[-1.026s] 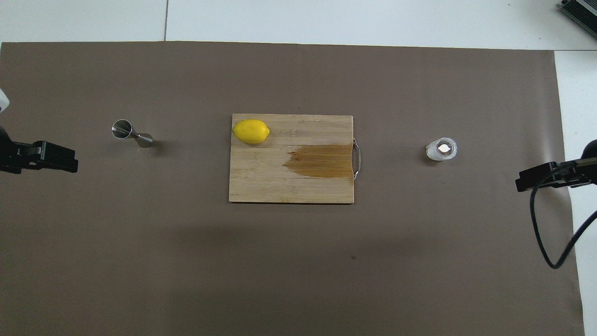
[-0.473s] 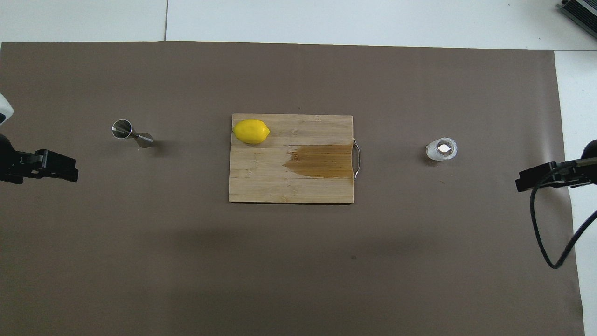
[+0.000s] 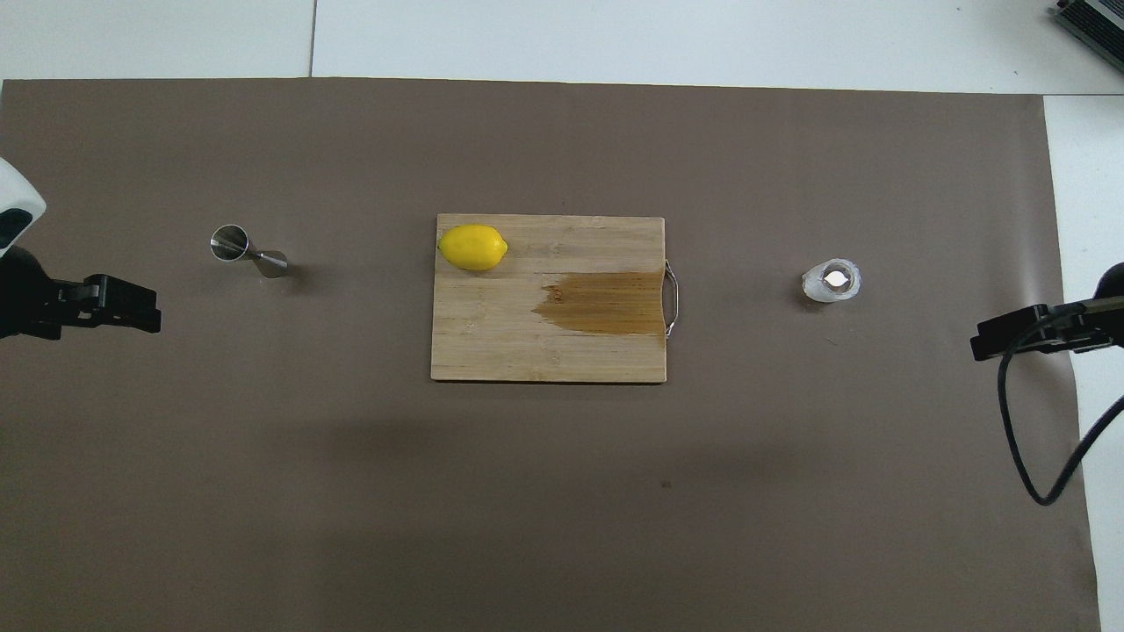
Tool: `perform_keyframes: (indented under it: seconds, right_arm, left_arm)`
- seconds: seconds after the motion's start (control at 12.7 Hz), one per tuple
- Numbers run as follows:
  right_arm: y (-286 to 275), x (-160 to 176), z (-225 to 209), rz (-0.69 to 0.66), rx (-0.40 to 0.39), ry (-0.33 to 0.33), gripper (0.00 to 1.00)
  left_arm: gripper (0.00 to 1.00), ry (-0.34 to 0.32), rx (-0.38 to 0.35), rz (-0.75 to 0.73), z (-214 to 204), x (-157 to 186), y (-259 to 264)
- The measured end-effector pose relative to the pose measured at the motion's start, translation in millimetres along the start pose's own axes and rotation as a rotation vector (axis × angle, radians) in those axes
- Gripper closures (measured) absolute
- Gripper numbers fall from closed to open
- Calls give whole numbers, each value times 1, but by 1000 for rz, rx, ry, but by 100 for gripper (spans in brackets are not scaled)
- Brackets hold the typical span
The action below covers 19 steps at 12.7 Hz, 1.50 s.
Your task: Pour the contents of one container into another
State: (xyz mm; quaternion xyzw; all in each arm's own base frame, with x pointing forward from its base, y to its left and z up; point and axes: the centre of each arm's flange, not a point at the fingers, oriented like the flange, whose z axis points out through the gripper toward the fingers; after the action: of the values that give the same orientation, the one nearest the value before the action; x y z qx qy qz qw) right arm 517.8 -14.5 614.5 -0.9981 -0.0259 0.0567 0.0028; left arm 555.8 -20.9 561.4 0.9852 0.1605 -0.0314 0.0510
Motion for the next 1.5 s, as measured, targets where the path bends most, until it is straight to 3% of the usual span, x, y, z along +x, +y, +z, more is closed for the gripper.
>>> perform_keyframes:
  seconds: [0.47, 1.5]
  right_arm:
    - [0, 0, 0, 0, 0, 0, 0]
    - [0, 0, 0, 0, 0, 0, 0]
  left_arm:
    - [0, -66, -166, -629, 33, 41, -25]
    - [0, -292, -535, -1630, 95, 57, -85]
